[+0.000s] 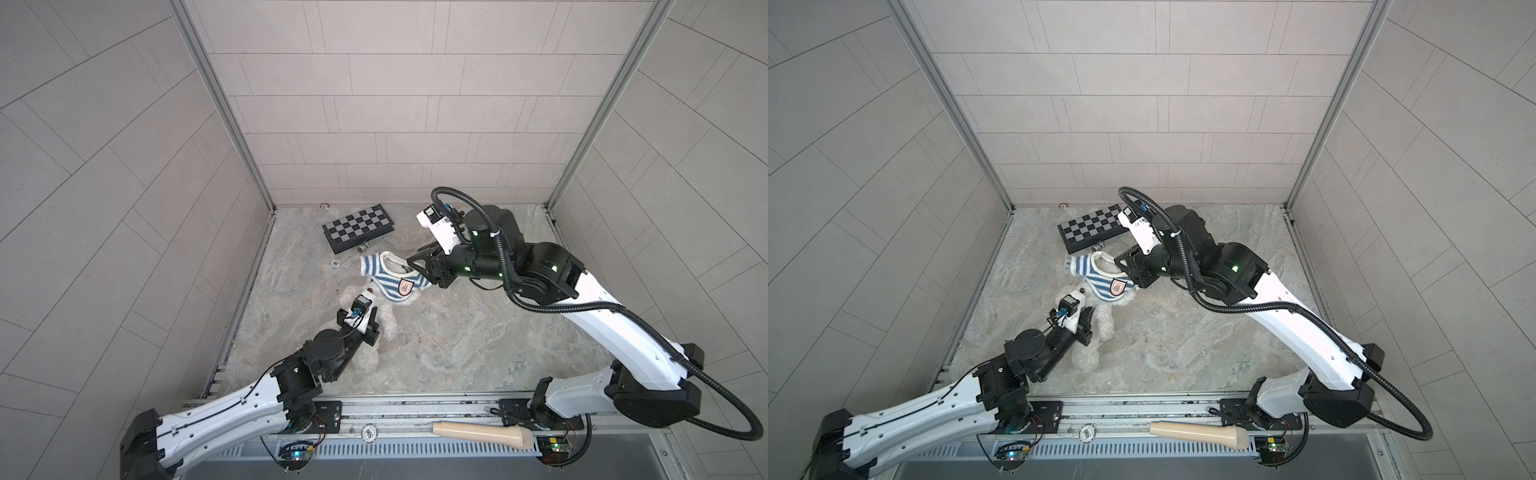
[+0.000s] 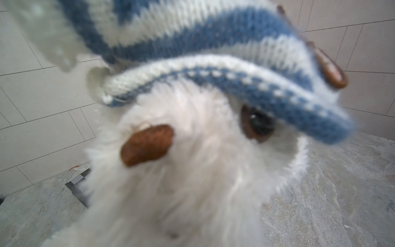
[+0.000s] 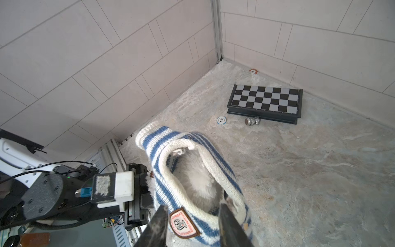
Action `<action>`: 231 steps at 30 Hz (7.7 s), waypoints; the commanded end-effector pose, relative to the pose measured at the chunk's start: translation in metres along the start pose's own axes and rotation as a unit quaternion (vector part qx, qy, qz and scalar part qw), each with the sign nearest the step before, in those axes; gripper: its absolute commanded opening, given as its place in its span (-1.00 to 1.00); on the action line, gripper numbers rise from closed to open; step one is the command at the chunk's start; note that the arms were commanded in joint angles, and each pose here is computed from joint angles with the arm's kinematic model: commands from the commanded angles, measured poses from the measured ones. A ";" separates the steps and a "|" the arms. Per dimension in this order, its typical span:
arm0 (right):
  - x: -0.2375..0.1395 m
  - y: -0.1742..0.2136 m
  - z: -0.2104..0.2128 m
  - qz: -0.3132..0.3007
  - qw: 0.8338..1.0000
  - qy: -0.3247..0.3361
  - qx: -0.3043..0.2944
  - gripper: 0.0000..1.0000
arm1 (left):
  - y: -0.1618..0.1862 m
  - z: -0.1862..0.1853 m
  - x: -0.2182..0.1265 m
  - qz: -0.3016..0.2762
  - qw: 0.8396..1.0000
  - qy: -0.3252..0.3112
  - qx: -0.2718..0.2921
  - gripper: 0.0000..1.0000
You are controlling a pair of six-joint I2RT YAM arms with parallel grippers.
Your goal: Dress the teddy bear
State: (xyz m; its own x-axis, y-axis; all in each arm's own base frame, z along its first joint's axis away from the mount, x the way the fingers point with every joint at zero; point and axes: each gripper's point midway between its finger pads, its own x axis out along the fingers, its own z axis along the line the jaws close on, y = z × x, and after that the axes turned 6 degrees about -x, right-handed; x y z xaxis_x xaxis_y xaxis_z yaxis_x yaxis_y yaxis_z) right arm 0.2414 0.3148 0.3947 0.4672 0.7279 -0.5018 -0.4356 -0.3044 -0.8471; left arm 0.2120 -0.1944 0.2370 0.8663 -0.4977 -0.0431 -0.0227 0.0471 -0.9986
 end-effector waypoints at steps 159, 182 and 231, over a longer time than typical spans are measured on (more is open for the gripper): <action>0.005 0.050 -0.029 -0.144 0.943 -0.115 -0.277 -1.00 | -0.104 -0.054 0.031 0.091 0.876 0.245 -0.405 -0.67; -0.004 0.057 -0.022 -0.139 0.937 -0.112 -0.300 -1.00 | -0.098 -0.059 0.030 0.093 0.868 0.268 -0.407 -0.32; -0.045 0.088 0.015 -0.119 0.880 -0.105 -0.448 -1.00 | -0.029 0.005 0.052 0.179 0.883 0.103 -0.422 -1.00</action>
State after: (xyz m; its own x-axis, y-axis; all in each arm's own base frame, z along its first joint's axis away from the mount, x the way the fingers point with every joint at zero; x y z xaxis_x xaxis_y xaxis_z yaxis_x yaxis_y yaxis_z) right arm 0.1859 0.2652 0.3196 0.2910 0.8684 -0.4015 0.3805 -0.4901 -0.7842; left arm 0.2507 -0.2269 0.2734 0.5855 -0.7769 -0.2315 -0.7357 -0.3893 -0.5543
